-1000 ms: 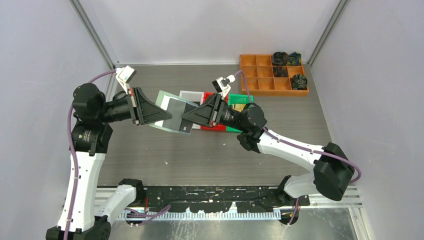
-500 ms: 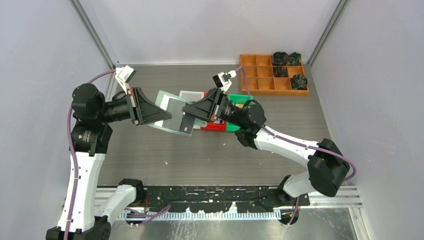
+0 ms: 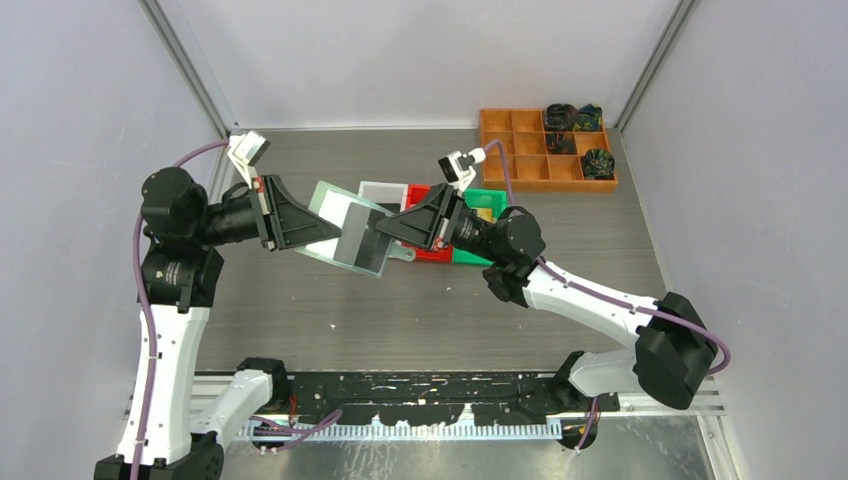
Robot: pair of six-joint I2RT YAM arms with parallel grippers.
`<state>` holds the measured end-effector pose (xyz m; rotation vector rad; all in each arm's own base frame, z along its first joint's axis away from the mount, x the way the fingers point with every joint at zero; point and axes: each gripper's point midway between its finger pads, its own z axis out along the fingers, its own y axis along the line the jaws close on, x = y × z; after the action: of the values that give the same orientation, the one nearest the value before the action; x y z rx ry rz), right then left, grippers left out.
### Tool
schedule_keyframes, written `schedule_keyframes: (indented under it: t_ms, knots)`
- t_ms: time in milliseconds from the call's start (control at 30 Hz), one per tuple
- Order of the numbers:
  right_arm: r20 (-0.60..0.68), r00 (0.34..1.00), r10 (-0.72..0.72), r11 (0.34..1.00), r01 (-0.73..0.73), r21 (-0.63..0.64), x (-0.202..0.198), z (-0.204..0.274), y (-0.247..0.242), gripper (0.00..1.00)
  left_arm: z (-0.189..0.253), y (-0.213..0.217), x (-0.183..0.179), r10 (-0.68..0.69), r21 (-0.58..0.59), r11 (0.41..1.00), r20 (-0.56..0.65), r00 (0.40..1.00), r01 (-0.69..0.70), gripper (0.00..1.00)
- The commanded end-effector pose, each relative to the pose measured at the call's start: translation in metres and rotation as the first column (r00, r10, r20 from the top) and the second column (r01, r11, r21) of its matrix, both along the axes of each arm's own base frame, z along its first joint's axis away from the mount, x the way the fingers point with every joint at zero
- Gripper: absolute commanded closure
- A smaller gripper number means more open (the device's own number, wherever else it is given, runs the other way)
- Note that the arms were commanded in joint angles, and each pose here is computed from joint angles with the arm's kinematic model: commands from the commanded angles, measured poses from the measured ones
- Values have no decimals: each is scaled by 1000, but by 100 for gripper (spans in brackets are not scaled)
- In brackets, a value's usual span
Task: Take the credit cards out of the card holder
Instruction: Remove the credit card from the card holder, then place the credit card in the storage box.
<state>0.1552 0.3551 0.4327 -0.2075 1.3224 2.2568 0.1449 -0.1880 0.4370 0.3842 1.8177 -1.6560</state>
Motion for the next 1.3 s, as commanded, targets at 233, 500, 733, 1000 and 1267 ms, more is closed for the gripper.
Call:
schedule_keyframes:
  t_ms: [233, 500, 733, 1000, 1267]
  knots:
    - [91, 995, 38, 996, -45, 72, -17, 30, 0, 66, 13, 5, 3, 72, 9, 997, 103, 992, -73, 100]
    - [74, 995, 63, 995, -69, 73, -18, 24, 7, 86, 9, 11, 13, 124, 29, 991, 108, 986, -127, 100]
    - [50, 999, -10, 999, 8, 39, -7, 10, -12, 99, 10, 15, 16, 139, 32, 989, 111, 984, -143, 100]
    - [-56, 990, -126, 991, 123, -60, 33, -19, -60, 99, 11, 23, 23, 156, 40, 986, 136, 978, -163, 100]
    - [-22, 932, -363, 802, 300, -516, 108, -101, -88, 99, -21, 42, 31, 171, 239, 937, 324, 931, -256, 100]
